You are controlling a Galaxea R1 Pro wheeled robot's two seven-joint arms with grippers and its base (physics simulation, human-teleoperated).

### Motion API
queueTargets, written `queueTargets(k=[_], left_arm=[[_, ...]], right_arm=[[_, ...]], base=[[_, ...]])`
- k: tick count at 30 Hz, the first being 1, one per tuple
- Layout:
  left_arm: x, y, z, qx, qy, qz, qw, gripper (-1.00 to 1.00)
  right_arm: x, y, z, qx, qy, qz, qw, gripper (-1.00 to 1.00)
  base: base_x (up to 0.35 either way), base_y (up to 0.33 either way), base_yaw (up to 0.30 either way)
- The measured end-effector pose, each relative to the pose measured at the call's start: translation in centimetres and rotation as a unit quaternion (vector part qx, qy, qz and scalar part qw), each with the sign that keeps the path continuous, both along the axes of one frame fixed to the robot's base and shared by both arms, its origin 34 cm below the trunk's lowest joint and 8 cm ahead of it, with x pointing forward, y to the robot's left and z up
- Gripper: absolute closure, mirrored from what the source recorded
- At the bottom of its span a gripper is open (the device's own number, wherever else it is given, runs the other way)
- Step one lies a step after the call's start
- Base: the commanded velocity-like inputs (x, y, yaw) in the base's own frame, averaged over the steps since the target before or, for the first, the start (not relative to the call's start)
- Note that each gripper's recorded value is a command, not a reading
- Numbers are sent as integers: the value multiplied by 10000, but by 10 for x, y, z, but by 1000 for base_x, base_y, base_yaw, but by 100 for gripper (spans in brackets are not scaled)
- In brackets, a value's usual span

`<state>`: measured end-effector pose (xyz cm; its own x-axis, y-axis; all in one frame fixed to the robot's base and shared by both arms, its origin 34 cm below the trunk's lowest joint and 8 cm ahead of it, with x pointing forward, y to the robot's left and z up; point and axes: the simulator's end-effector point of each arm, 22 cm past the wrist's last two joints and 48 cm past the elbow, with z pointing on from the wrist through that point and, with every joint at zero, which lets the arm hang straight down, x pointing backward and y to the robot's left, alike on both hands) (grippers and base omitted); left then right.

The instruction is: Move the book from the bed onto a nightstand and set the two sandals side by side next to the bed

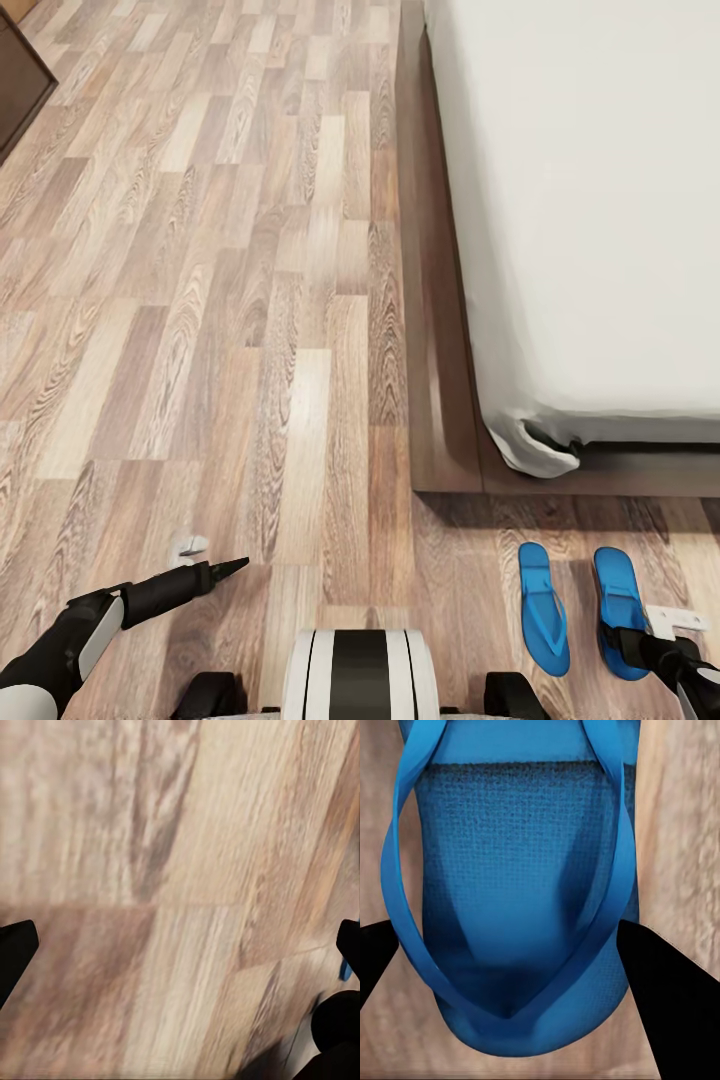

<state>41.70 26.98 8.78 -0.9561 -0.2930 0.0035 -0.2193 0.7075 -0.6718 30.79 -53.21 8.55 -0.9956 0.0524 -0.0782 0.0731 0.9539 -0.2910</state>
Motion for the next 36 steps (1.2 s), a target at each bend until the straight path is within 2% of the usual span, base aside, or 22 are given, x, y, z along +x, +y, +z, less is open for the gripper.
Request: queueTargets(k=[26, 36], left_arm=[[-44, 0, -35, -10, 527, 2, 9986, -100], [-44, 0, -35, -9, 524, 11, 9986, -100]], right_arm=[[-44, 0, -24, -1, 530, 2, 9986, 100], [-44, 0, -24, -3, 536, 13, 9986, 100]], base=[[0, 0, 0], [51, 30, 0]])
